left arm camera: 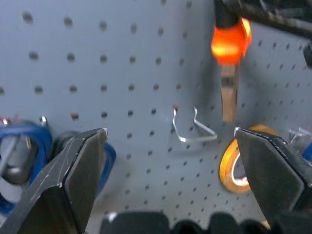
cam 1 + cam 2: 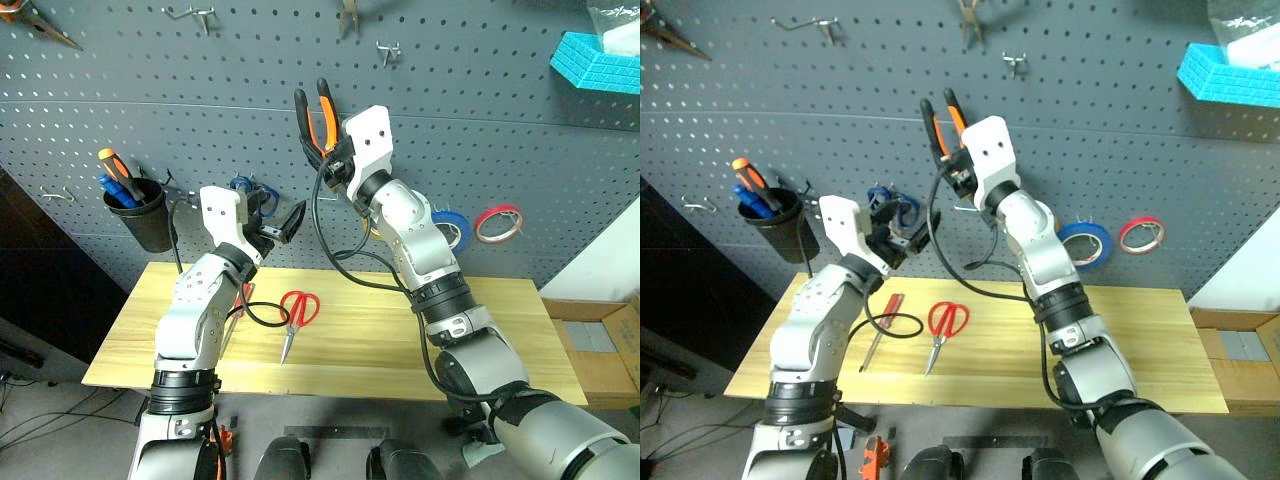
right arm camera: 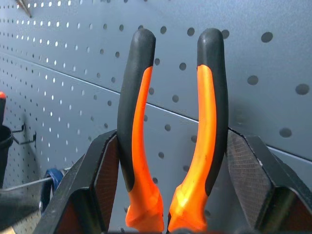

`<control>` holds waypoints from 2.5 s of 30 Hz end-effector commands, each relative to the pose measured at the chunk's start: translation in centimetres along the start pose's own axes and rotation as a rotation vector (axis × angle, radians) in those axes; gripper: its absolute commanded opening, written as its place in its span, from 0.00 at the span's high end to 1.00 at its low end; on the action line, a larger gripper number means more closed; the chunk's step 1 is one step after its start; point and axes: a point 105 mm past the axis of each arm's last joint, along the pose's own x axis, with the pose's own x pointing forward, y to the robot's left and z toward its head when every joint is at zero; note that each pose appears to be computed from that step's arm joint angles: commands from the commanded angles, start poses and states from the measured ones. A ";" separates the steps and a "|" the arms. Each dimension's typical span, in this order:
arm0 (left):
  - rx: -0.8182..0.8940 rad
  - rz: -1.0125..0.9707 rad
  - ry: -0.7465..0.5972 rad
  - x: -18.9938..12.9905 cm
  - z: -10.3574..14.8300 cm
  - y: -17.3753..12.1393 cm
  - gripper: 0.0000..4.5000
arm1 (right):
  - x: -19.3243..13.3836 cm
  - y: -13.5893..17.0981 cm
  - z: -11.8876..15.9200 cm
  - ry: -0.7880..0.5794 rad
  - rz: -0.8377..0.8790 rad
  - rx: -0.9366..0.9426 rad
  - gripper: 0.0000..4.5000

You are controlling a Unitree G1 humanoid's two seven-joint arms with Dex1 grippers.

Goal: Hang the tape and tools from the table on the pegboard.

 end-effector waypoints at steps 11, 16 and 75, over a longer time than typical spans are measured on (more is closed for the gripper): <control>-0.004 -0.059 0.055 -0.4 -1.0 -1.9 0.00 | 1.0 -0.5 2.1 -0.112 -0.041 -0.034 0.39; 0.001 -0.068 0.052 -0.2 -0.7 -1.8 0.00 | 0.9 -2.2 1.5 -0.107 -0.092 -0.077 0.39; -0.020 -0.108 -0.037 0.5 0.9 -2.9 0.00 | -4.3 -3.7 -4.5 0.074 -0.155 -0.165 0.01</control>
